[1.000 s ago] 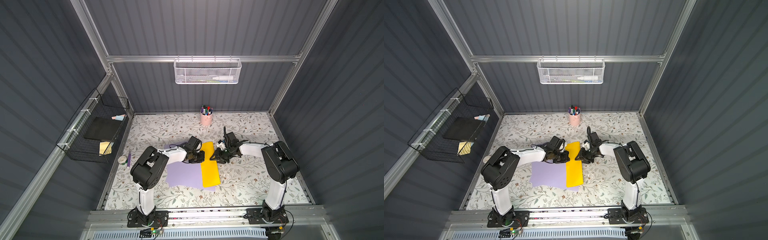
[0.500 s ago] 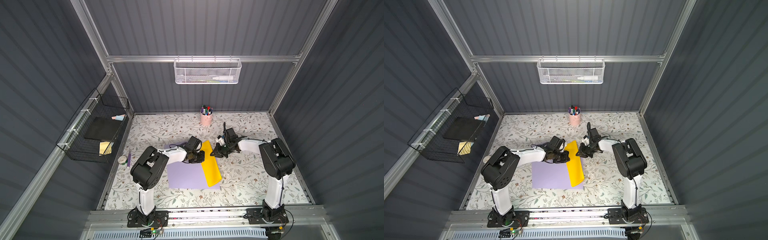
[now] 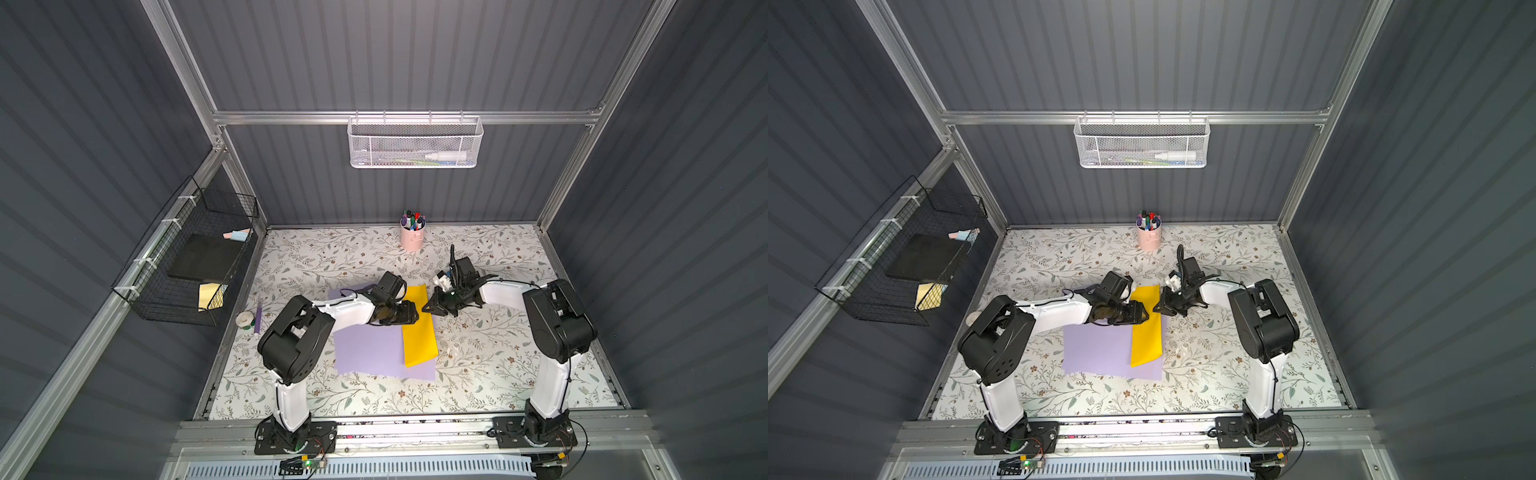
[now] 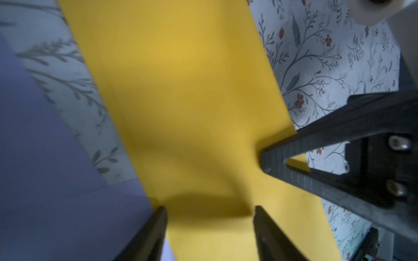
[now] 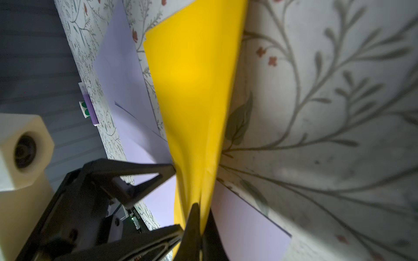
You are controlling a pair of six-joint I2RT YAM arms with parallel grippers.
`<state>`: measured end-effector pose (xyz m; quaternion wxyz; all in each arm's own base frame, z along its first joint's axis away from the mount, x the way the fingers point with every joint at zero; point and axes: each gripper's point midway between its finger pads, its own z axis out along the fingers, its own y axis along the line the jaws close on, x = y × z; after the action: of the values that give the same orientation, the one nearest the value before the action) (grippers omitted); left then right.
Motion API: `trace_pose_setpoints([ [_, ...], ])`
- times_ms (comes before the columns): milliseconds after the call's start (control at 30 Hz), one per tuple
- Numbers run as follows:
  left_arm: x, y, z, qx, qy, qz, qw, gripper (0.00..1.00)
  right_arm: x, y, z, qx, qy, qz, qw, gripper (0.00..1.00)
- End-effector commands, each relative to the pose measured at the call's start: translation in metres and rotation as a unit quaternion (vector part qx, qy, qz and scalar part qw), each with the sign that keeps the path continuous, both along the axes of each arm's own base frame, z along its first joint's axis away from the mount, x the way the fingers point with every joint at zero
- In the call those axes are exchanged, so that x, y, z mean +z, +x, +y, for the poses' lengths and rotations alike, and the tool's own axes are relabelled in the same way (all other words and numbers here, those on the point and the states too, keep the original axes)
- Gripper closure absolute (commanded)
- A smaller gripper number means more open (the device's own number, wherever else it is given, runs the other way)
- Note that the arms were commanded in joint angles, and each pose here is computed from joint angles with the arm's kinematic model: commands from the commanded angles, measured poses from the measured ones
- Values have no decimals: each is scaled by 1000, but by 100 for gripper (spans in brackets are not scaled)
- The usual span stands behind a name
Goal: Fold the rectangular paper in half along the long edge
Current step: Pick up the paper from the paper, then place the paper at the center of the board.
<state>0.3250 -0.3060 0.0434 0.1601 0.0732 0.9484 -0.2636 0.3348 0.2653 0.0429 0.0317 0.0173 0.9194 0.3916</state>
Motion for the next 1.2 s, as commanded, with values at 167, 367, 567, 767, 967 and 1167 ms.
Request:
trace_pose_setpoints([
  [167, 94, 43, 24, 37, 42, -112, 992, 1, 29, 27, -88, -107, 5, -32, 994, 100],
  [367, 114, 39, 43, 54, 45, -131, 989, 1, 41, 51, -174, -205, 9, -55, 977, 100],
  [567, 104, 32, 65, 73, 59, -120, 988, 1, 1, 55, -223, -245, -2, 7, 970, 100],
  [767, 91, 28, 71, 71, 72, -104, 989, 1, -16, 33, -275, -300, -114, 63, 945, 63],
  [967, 84, 28, 99, 120, 83, -89, 985, 1, 50, 25, -310, -335, -213, 14, 918, 54],
  [1167, 86, 20, 134, 172, 77, -103, 976, 1, 131, 31, -224, -241, -162, -106, 951, 49],
])
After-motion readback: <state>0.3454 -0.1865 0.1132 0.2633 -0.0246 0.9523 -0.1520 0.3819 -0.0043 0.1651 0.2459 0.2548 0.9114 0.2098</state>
